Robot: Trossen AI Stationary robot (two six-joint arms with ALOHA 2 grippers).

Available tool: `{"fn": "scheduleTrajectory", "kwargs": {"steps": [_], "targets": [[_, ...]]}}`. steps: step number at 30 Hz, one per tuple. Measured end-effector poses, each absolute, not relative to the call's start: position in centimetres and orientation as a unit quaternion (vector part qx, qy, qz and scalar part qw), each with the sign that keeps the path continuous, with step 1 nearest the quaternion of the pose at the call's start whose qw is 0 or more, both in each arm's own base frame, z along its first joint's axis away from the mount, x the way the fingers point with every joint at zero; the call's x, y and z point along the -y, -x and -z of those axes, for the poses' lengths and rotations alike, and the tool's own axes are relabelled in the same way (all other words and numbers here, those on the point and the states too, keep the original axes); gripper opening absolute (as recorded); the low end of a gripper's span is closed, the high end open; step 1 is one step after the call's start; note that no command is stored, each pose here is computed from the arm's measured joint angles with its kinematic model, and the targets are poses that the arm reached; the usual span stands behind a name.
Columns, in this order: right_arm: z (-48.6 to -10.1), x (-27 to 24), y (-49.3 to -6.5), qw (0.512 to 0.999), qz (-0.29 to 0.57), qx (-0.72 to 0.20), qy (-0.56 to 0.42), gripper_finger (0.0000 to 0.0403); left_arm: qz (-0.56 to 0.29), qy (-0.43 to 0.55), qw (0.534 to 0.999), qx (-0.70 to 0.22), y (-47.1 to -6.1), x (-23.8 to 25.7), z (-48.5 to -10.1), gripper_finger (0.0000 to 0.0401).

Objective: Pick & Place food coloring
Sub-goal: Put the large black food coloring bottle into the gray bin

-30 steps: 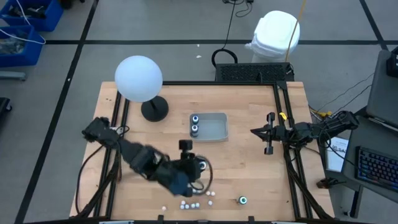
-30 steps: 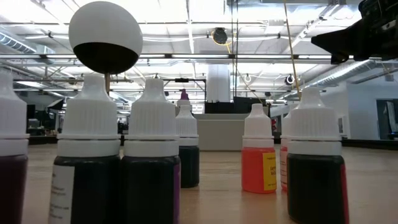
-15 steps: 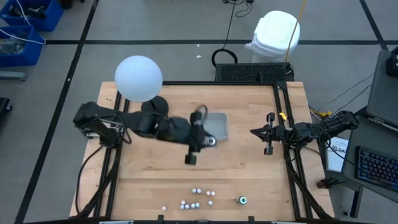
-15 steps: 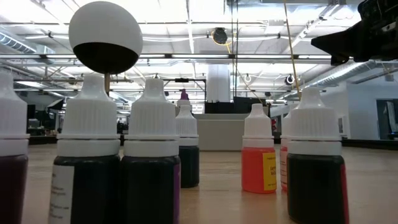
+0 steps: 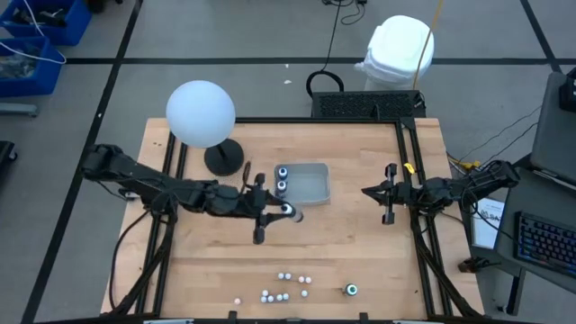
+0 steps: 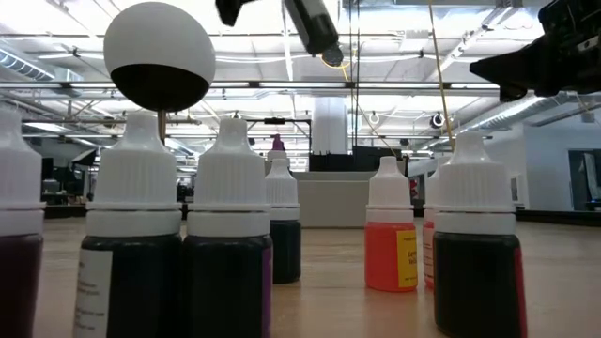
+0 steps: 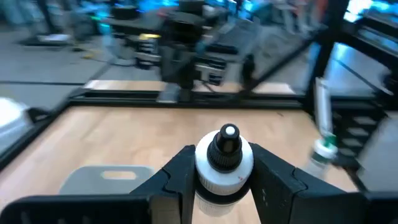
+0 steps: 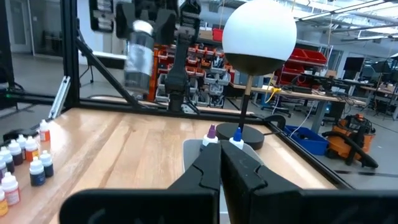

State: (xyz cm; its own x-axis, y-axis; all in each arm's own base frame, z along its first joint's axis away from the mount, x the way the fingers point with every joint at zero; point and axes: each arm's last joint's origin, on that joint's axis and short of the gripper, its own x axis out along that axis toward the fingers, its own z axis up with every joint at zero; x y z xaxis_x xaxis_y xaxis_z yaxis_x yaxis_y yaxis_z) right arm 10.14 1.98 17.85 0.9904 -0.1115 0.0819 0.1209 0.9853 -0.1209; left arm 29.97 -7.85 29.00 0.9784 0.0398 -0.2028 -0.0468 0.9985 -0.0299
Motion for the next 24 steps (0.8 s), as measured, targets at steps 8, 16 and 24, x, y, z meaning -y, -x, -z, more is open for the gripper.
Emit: {"fn": "scheduleTrajectory", "kwargs": {"steps": [8, 16, 24], "targets": [[-17.8, -2.0, -10.2, 0.996, 0.058, 0.036, 0.056, 0.0000, -0.105, 0.040, 0.990, -0.088, -30.3, 8.9, -26.5, 0.0124], [-17.8, -2.0, -10.2, 0.996, 0.058, 0.036, 0.057, 0.0000, -0.138, 0.040, 0.985, -0.101, -31.0, 8.7, -25.3, 0.0124], [-17.8, -2.0, -10.2, 0.996, 0.058, 0.037, 0.057, 0.0000, -0.175, 0.041, 0.978, -0.109, -31.4, 7.8, -24.6, 0.0124]]}}
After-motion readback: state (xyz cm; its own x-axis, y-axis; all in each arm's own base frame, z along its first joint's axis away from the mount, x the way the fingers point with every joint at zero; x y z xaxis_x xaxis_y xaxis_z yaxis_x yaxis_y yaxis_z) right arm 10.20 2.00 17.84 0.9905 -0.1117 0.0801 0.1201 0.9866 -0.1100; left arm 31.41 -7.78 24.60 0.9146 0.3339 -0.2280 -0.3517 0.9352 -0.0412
